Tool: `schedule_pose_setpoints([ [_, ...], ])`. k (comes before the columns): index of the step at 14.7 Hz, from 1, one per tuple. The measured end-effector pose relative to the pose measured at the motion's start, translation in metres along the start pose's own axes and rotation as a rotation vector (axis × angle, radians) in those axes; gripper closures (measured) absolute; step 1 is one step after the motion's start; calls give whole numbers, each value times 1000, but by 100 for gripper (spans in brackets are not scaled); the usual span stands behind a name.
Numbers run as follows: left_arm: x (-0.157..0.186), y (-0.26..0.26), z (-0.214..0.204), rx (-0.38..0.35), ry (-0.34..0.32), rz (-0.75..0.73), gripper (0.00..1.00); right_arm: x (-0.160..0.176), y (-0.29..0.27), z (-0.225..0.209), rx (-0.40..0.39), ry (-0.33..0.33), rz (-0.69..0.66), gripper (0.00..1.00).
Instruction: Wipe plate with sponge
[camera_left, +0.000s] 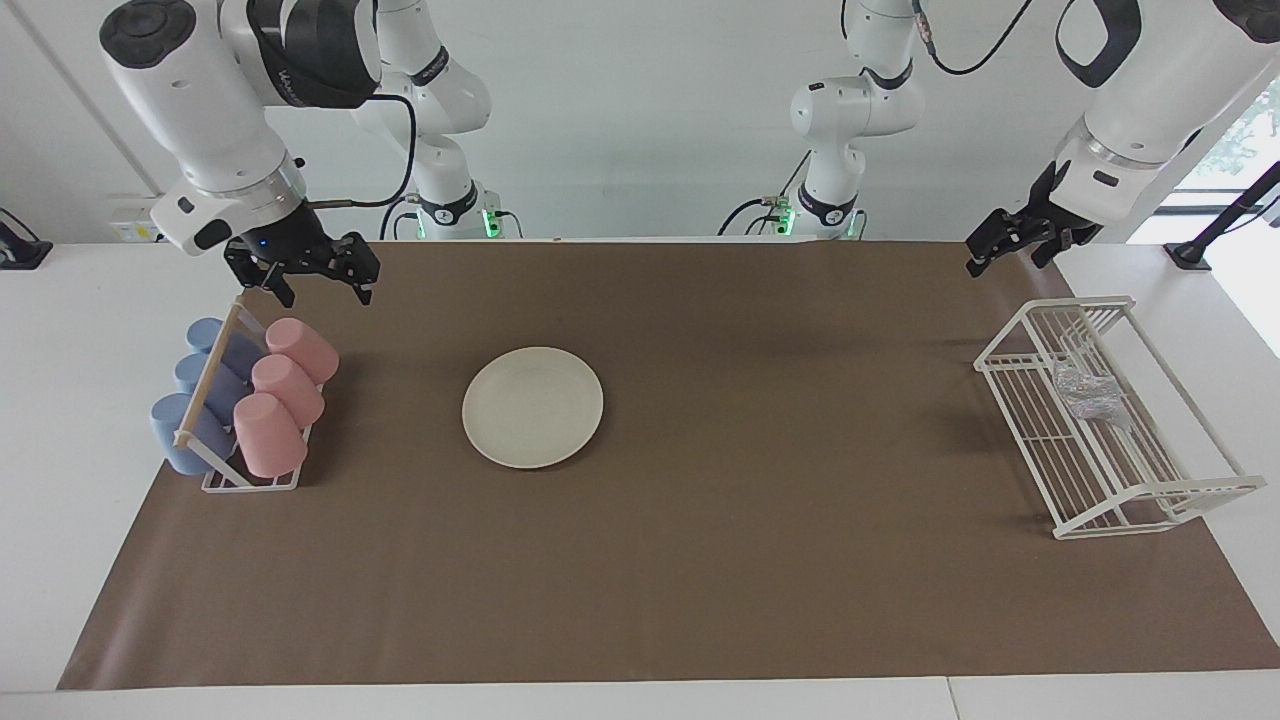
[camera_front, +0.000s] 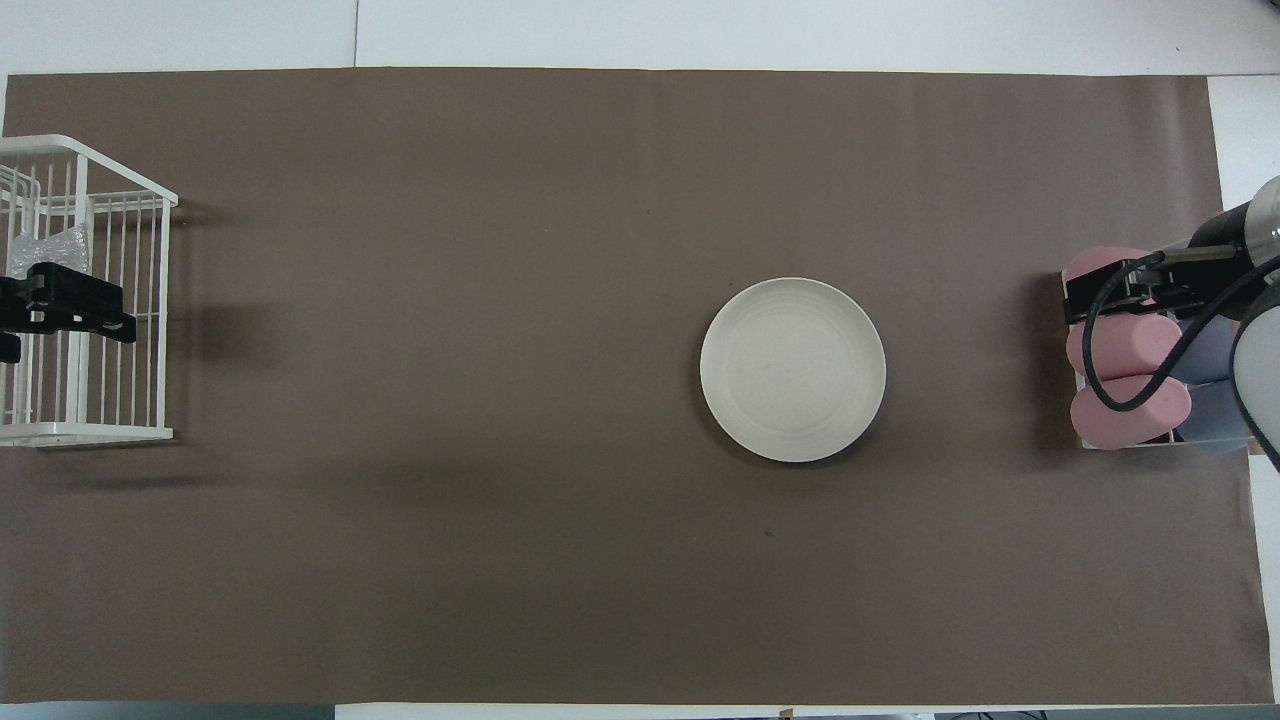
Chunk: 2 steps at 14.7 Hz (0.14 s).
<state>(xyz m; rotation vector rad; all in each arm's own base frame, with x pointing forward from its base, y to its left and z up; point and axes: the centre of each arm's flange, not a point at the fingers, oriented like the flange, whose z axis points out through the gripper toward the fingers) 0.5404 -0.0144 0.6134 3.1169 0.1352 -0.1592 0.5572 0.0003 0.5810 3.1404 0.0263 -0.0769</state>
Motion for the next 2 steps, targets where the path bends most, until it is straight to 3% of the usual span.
schedule_pose_setpoints([
  [2,0,-1,0,0,1,-1,0,0,0,0,0,0,0,0],
])
